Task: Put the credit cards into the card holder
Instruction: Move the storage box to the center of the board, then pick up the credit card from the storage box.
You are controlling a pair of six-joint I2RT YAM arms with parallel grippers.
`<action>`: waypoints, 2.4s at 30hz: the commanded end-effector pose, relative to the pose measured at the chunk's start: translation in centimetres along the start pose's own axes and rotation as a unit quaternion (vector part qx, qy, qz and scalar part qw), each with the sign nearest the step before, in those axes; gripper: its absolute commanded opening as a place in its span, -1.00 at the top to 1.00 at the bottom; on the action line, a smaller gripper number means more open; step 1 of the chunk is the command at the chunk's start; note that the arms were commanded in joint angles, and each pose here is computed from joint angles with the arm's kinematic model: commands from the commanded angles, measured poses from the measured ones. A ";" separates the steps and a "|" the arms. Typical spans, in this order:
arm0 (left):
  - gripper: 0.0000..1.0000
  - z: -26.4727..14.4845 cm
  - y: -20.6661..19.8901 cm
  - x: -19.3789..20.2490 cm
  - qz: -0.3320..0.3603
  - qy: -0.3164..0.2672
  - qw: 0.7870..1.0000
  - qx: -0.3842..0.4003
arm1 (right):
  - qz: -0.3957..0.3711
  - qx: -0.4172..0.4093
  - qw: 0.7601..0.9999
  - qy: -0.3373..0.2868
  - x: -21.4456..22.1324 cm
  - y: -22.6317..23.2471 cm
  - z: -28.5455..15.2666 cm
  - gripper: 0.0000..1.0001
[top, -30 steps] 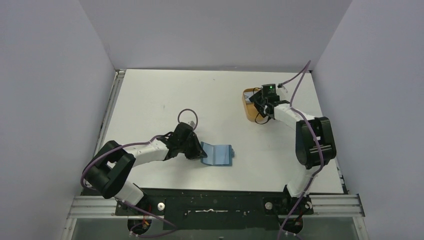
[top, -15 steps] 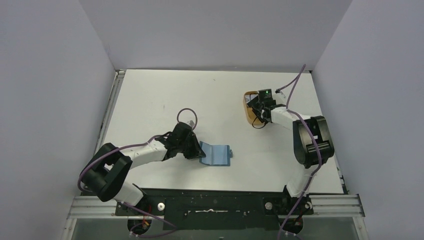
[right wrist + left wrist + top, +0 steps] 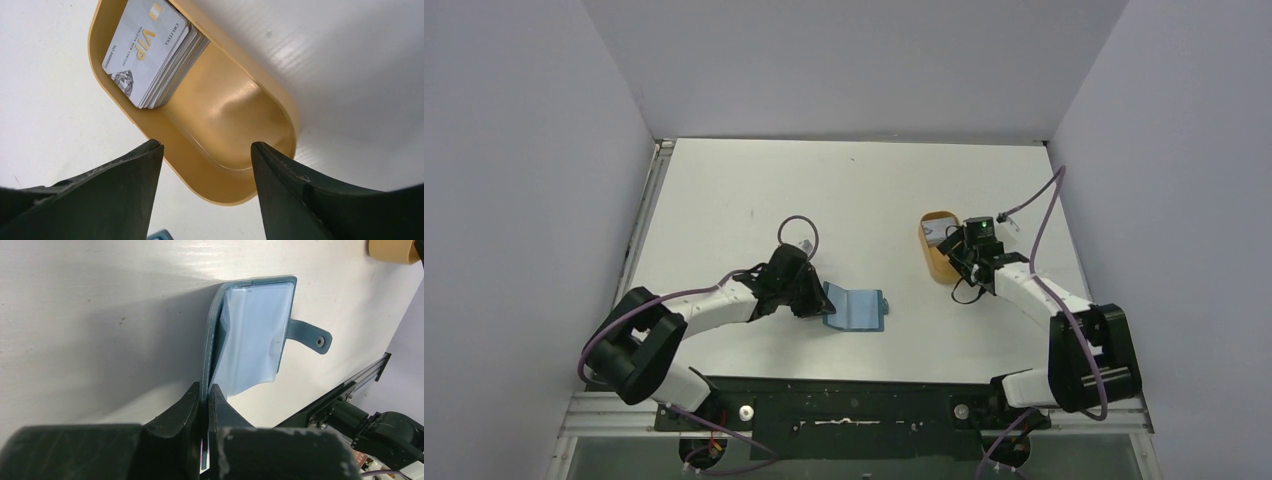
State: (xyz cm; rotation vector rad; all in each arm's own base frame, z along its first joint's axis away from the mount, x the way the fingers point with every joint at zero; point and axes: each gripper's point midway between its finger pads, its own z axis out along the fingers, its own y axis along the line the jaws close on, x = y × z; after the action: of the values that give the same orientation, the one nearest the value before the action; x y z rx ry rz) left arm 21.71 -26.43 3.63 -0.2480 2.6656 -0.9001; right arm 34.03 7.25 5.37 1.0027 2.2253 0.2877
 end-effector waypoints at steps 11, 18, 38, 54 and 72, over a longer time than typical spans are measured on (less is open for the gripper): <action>1.00 -0.6 -2.3 -1.3 0.008 -0.016 0.999 0.038 | 0.058 -0.074 0.995 -0.031 -3.3 5.4 -2.9 -0.34; 1.00 -0.7 -2.4 -1.2 0.007 -0.014 0.999 0.040 | 0.121 0.000 0.991 -0.055 -2.9 5.3 -0.1 -0.34; 1.00 -0.8 -2.4 -1.2 0.009 -0.017 0.999 0.041 | 0.175 0.059 0.980 -0.073 -2.2 3.9 4.4 -0.35; 1.00 -0.6 -2.0 -0.9 0.002 -0.012 0.999 0.035 | 0.161 0.058 0.984 -0.045 -0.6 2.2 4.4 0.07; 1.00 -0.5 -2.5 -1.2 0.004 -0.019 0.999 0.047 | 0.156 0.042 0.986 -0.047 -0.9 2.1 3.6 0.55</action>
State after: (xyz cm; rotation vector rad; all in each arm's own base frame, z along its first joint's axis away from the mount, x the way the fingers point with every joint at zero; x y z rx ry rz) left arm 21.63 -26.79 4.19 -0.2510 2.6577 -0.9367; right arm 38.73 8.53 3.83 1.4036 1.9953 0.3190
